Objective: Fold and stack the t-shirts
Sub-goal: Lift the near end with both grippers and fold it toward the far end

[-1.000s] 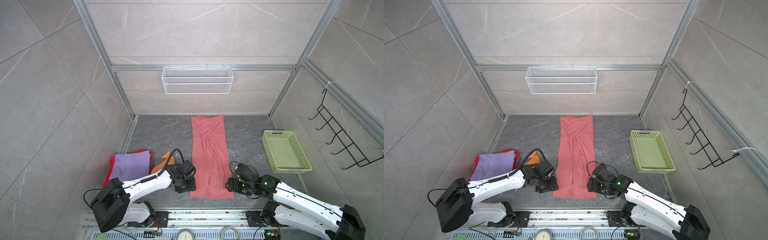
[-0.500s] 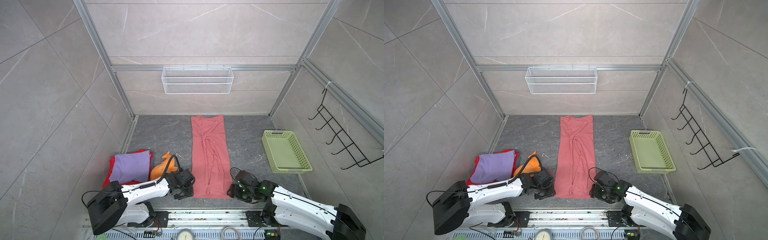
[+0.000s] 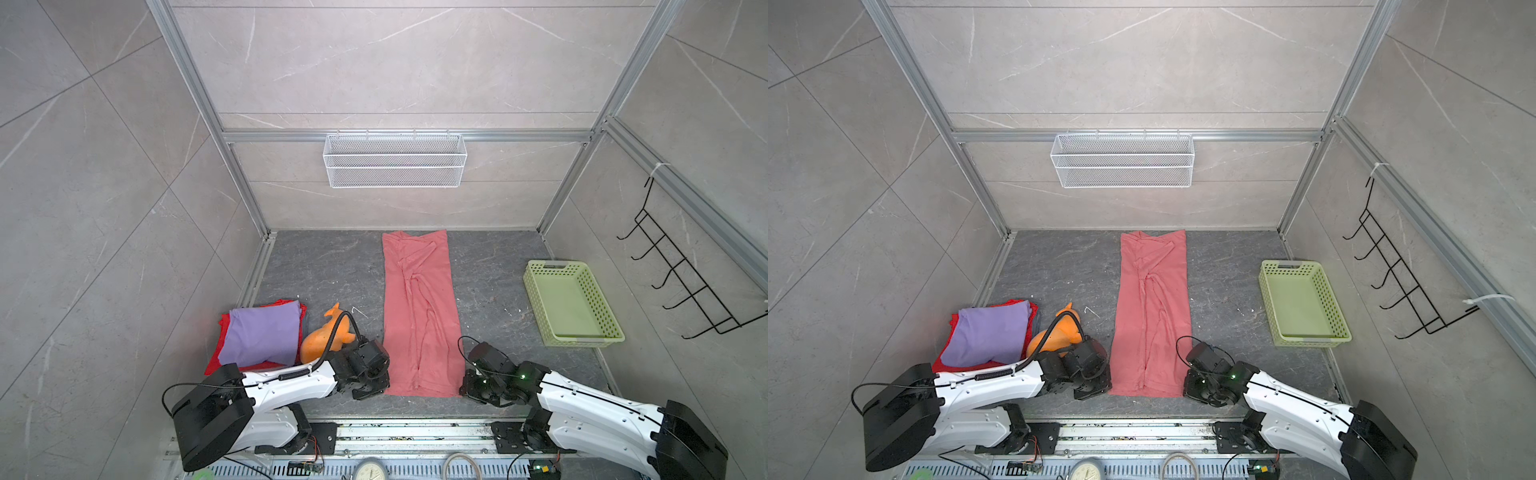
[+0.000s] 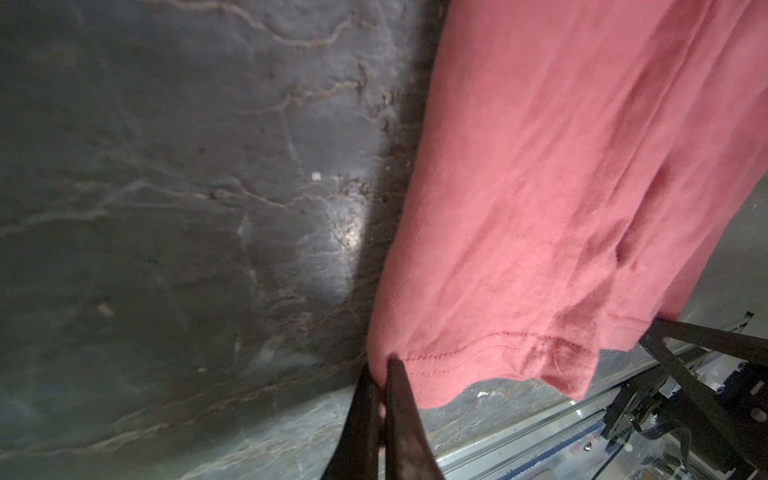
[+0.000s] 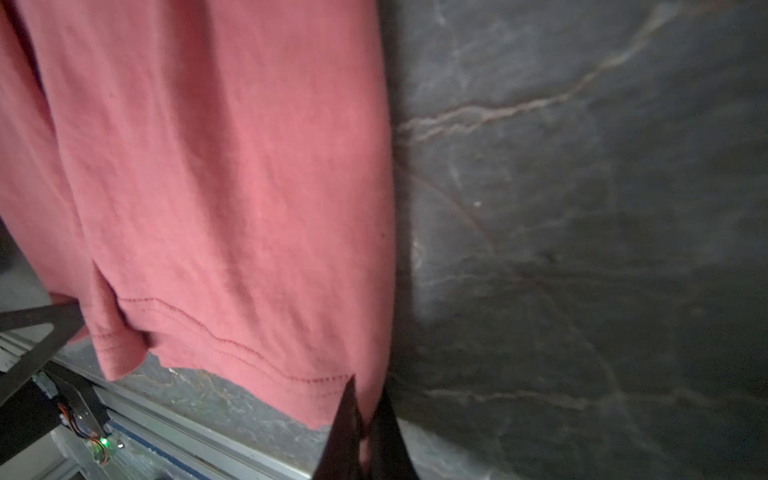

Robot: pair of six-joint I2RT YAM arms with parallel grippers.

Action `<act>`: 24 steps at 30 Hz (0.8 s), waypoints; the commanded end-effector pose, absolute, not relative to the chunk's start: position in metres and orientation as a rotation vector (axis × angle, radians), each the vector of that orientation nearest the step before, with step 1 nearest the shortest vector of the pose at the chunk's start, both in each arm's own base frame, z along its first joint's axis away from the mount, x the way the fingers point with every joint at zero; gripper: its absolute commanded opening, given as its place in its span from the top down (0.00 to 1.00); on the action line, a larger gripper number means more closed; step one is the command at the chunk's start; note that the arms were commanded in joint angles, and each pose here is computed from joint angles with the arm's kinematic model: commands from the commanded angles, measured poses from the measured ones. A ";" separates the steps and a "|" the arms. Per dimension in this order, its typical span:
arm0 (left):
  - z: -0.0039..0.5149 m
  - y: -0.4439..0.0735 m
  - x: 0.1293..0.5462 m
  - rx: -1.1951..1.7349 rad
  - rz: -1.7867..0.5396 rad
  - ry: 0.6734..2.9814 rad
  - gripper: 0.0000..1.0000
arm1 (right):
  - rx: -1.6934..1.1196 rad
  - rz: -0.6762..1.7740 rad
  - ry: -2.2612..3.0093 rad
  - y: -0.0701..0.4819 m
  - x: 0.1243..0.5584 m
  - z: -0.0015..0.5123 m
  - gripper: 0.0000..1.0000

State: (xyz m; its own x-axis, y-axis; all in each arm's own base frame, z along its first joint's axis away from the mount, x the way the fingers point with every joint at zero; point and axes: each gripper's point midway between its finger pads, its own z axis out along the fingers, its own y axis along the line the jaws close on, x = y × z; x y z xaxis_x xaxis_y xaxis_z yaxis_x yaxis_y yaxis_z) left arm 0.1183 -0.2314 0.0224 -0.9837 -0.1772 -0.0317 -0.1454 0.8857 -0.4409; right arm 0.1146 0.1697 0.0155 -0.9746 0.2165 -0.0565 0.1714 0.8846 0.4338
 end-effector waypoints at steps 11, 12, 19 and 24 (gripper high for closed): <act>0.120 -0.264 0.184 -0.037 -0.815 2.756 1.00 | 0.179 0.630 2.581 0.207 0.203 0.120 0.97; 0.124 -0.265 0.195 -0.027 -0.821 2.737 1.00 | 0.168 0.619 2.556 0.213 0.213 0.126 0.97; 0.149 -0.274 0.306 -0.032 -0.840 2.585 1.00 | 0.162 0.473 2.457 0.234 0.300 0.148 0.97; 0.138 -0.277 0.367 -0.075 -0.846 2.573 1.00 | 0.218 0.512 2.449 0.236 0.360 0.138 0.98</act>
State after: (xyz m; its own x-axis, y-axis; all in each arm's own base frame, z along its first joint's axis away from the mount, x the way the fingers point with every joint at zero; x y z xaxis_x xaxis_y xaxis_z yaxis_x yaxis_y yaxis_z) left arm 0.3386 -0.2688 0.1271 -0.9214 -0.2177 -0.3218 -0.0012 0.8299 -0.5579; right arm 0.3291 0.2326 0.1336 -0.8149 0.2837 -0.5054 0.0674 0.9125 0.4035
